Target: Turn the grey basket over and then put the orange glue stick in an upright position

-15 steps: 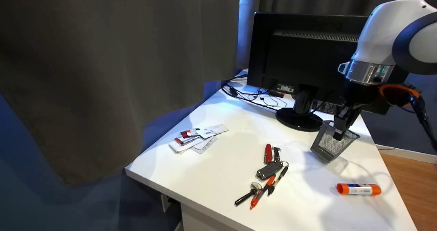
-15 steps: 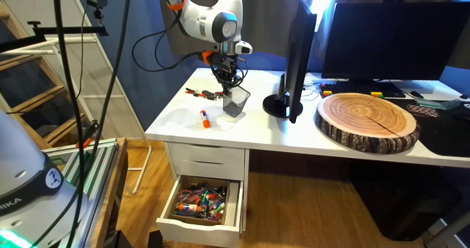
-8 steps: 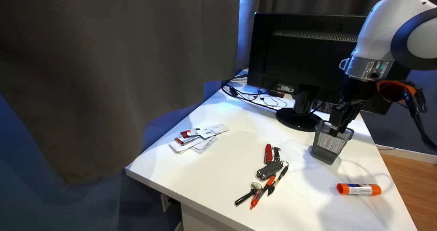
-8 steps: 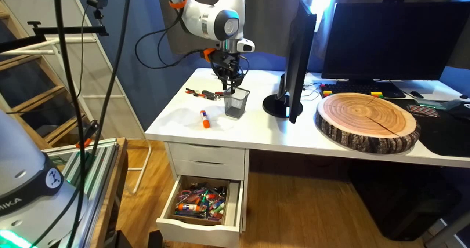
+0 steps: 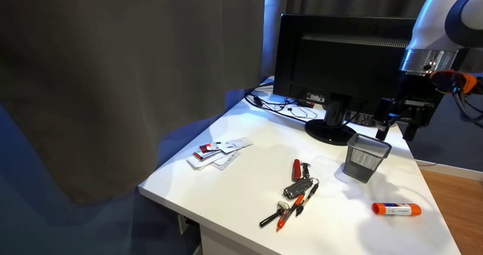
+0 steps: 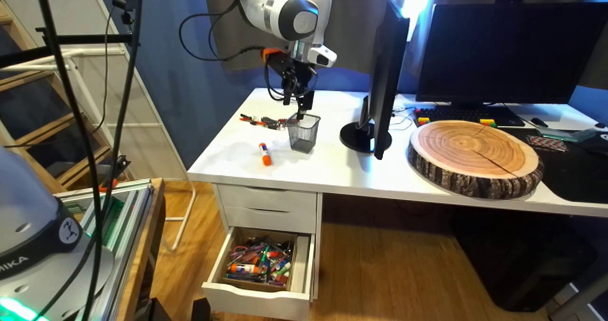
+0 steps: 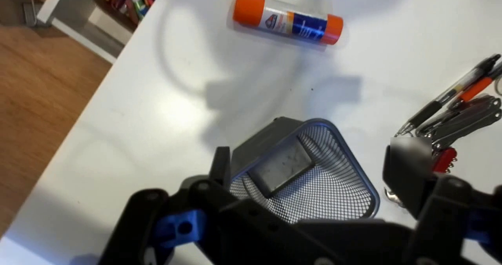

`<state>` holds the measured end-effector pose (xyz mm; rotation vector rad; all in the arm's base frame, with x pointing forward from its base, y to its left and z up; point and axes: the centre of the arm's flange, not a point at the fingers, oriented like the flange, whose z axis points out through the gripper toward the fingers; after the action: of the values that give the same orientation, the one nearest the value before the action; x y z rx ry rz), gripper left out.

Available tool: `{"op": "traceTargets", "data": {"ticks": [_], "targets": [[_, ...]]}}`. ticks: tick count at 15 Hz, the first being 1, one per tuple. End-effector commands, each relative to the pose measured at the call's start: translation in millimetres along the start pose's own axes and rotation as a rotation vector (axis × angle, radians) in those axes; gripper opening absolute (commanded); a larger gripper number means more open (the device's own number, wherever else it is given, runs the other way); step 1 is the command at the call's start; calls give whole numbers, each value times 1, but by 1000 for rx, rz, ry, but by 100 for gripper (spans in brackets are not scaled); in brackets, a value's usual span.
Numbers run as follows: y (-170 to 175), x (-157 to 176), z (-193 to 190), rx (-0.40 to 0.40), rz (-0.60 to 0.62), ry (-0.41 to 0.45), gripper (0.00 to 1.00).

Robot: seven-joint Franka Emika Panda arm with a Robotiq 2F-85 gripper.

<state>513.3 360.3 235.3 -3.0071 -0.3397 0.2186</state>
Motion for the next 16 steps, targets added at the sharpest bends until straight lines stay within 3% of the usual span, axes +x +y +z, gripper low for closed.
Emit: {"op": "traceTargets", "data": {"ticks": [1,2,7,16], "targets": [[17,-29,-13,81,96,-42,100],[7,-6,-4,42,62,-27,100],[10,-7,-3,43,66,-31,100],[47,-45,43,234,431,-168,100]]}}
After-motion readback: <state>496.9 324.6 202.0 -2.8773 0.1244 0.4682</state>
